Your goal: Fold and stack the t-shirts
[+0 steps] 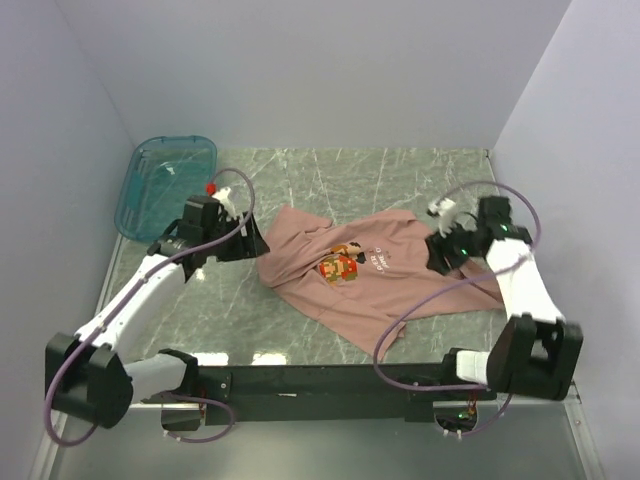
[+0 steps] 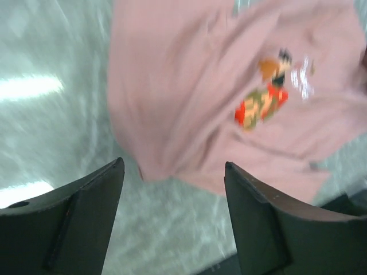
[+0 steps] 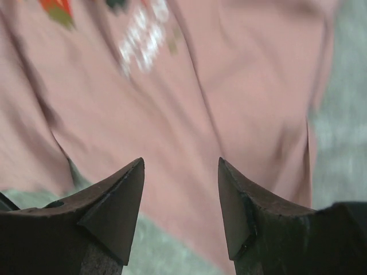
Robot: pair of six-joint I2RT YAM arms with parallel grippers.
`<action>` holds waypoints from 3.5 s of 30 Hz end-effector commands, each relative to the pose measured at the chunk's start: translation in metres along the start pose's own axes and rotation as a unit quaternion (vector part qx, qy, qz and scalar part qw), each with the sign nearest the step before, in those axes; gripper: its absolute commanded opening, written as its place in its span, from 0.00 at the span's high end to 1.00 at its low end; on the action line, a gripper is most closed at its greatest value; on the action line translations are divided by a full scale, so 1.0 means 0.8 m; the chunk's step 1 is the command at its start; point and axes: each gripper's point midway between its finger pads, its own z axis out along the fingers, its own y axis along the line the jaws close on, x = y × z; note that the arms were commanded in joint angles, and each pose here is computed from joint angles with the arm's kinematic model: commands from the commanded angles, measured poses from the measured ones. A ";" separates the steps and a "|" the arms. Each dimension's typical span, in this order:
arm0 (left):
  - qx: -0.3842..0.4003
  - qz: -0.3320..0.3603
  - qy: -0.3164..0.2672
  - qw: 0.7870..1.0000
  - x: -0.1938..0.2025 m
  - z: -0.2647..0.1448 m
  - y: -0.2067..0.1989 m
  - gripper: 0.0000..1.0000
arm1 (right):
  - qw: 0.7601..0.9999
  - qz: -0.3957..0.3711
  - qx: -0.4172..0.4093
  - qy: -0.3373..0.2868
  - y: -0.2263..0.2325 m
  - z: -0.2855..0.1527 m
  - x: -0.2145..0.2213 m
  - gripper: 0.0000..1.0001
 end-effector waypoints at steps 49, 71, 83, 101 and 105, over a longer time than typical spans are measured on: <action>-0.033 0.076 -0.057 0.995 -0.035 0.007 0.019 0.27 | 0.955 -0.195 -0.159 0.157 0.102 0.074 0.049 0.72; -0.035 0.076 -0.043 0.996 -0.029 0.013 0.022 0.27 | 0.981 0.044 -0.185 0.050 0.059 0.151 -0.155 0.54; -0.033 0.077 -0.039 0.996 -0.028 0.015 0.022 0.27 | 0.980 0.024 -0.153 0.128 0.077 0.195 -0.110 0.61; -0.034 0.078 -0.040 0.996 -0.028 0.014 0.022 0.27 | 0.920 -0.280 -0.250 0.110 0.262 0.088 -0.081 0.75; -0.034 0.077 -0.044 0.995 -0.030 0.013 0.022 0.27 | 0.900 -0.311 -0.249 0.177 0.274 0.099 -0.023 0.58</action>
